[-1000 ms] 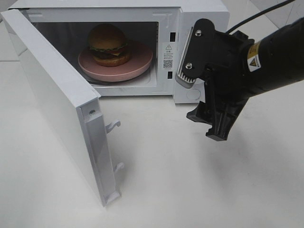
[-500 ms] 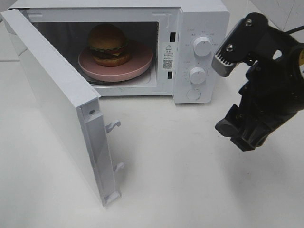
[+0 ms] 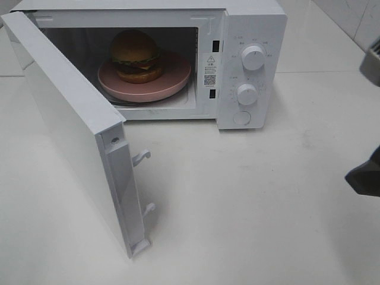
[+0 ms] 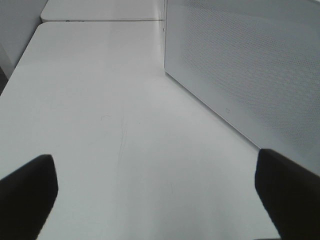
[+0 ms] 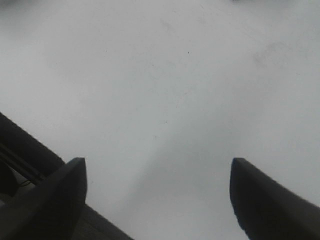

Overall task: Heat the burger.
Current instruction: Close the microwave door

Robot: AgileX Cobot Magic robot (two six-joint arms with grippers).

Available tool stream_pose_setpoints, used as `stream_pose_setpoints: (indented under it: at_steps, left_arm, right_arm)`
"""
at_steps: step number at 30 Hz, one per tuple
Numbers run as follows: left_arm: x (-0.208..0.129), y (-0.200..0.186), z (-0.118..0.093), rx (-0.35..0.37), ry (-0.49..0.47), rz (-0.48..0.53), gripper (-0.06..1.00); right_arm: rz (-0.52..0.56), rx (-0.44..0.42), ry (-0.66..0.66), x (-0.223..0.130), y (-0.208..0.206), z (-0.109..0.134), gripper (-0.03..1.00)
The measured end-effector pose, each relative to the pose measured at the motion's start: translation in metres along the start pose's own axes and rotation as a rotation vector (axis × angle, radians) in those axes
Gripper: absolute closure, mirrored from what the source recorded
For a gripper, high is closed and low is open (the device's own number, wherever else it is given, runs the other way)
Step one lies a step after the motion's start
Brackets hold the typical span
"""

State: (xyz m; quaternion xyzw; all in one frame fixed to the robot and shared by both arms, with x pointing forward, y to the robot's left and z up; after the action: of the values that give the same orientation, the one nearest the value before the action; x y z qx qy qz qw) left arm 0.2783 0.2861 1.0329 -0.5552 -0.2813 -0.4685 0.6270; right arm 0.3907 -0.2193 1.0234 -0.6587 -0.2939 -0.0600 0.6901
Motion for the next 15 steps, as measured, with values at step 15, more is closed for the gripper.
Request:
stream_pose_setpoints:
  at_steps: [15]
  left_arm:
    - [0.000, 0.000, 0.000, 0.000, 0.000, 0.000, -0.05]
  right_arm:
    - [-0.041, -0.001, 0.086, -0.045, -0.050, -0.022, 0.21]
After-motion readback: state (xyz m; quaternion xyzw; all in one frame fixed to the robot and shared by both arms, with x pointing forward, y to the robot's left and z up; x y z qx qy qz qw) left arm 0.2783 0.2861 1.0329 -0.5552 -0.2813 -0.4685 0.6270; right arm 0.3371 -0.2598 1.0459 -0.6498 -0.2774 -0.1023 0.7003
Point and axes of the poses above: a point on each arm's last joint axis where the gripper is mounted, y pointing out along that axis toward the gripper, z along the wrist's bending axis when the last joint is at zero, x = y × z, the point moved 5 cm from there along y, pointing out along that axis toward the gripper, and after that the axes turned 15 degrees about y, right-handed, at the moved point
